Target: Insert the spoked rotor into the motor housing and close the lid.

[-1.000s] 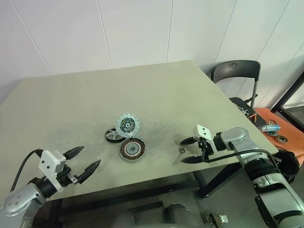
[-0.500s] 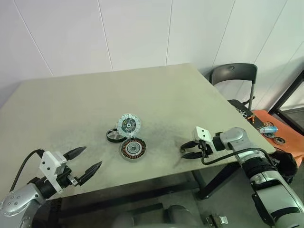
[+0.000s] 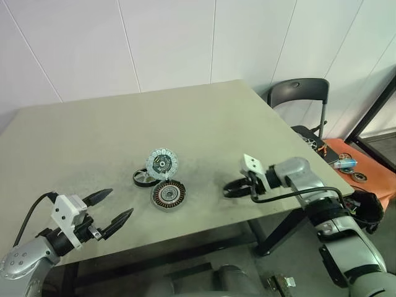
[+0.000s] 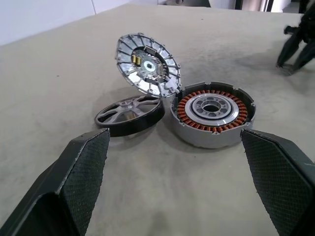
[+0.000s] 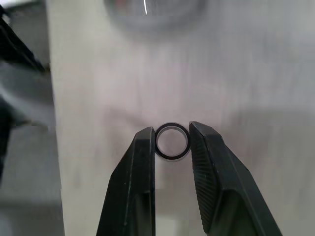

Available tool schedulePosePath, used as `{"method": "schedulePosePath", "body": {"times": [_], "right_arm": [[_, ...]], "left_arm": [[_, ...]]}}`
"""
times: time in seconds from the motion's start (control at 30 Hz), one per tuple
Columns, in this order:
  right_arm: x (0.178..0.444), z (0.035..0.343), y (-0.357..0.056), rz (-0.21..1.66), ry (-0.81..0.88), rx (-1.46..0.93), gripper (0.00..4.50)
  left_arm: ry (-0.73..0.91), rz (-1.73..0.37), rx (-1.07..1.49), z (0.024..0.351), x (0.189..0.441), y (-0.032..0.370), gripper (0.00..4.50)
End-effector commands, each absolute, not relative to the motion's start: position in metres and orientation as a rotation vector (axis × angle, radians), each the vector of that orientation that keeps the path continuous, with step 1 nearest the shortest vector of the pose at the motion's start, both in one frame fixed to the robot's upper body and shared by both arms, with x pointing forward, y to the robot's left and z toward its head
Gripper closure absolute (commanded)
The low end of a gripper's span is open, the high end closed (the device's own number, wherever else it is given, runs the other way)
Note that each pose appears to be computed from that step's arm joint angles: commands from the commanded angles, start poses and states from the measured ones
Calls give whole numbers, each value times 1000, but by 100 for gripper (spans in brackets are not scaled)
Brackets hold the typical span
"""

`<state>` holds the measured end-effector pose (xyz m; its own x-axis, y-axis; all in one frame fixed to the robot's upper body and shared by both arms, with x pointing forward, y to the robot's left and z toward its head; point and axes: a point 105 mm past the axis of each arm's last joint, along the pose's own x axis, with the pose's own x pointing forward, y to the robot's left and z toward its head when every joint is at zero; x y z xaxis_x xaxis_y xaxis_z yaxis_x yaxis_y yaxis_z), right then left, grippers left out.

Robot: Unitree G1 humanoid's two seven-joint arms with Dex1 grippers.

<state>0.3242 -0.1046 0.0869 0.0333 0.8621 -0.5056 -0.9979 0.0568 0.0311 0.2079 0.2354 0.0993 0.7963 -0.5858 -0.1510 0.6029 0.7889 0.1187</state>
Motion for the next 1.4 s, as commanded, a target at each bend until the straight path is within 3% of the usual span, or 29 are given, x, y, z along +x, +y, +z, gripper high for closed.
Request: {"method": "schedulePosePath", "body": {"times": [0.03, 0.23, 0.57, 0.9, 1.4], "right_arm": [[327, 121, -70, 1532, 343, -397, 384], [327, 139, -20, 1559, 372, -384, 384], [323, 124, 30, 1574, 435, -365, 384], [321, 95, 41, 1564, 509, -360, 384], [317, 85, 43, 1579, 529, -366, 384]], "left_arm": [[76, -649, 208, 109, 209, 234, 0], [80, -645, 203, 107, 207, 234, 0], [90, -641, 190, 104, 204, 234, 0], [96, -632, 189, 102, 203, 234, 0], [98, -629, 186, 101, 202, 235, 0]]}}
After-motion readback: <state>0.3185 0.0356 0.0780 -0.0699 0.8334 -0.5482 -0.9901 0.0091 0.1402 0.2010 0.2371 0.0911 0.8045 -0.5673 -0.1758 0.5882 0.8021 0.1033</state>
